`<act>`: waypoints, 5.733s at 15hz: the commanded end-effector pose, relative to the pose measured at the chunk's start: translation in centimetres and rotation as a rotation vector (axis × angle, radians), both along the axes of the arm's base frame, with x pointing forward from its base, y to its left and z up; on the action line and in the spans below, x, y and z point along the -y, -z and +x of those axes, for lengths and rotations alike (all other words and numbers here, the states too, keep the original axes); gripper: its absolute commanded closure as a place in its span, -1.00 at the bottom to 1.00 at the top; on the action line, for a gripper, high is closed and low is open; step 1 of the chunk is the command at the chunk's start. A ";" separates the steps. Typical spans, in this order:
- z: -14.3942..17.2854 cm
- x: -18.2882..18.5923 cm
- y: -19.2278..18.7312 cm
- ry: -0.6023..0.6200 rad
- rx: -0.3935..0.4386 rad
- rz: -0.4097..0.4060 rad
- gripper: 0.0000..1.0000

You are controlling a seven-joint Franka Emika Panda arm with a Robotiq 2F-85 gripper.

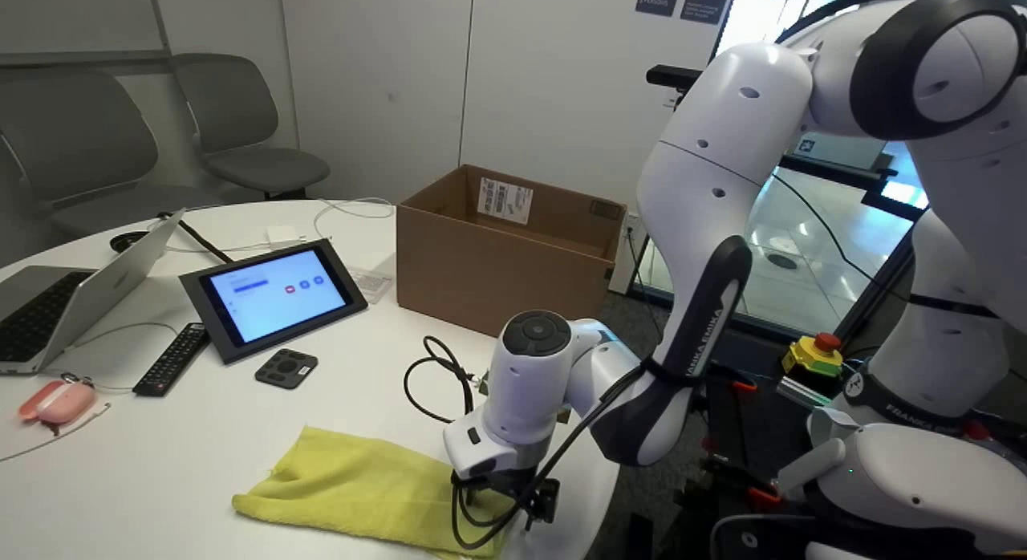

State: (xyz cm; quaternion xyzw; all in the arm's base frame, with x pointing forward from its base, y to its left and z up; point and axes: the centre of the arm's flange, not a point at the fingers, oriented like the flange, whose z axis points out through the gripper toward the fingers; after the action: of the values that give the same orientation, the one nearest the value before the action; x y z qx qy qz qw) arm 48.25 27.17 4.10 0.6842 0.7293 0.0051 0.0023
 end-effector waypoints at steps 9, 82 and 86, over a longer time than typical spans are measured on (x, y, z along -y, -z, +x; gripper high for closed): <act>0.2 0.7 1.5 0.044 0.071 -0.041 0.45; -1.3 10.4 -13.7 0.675 -0.082 0.082 0.97; 4.2 4.8 -12.9 0.679 -0.064 -0.021 0.97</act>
State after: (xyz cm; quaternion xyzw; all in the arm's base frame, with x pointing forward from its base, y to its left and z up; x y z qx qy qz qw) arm 47.78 17.38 18.33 0.8870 0.4605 -0.0045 -0.0345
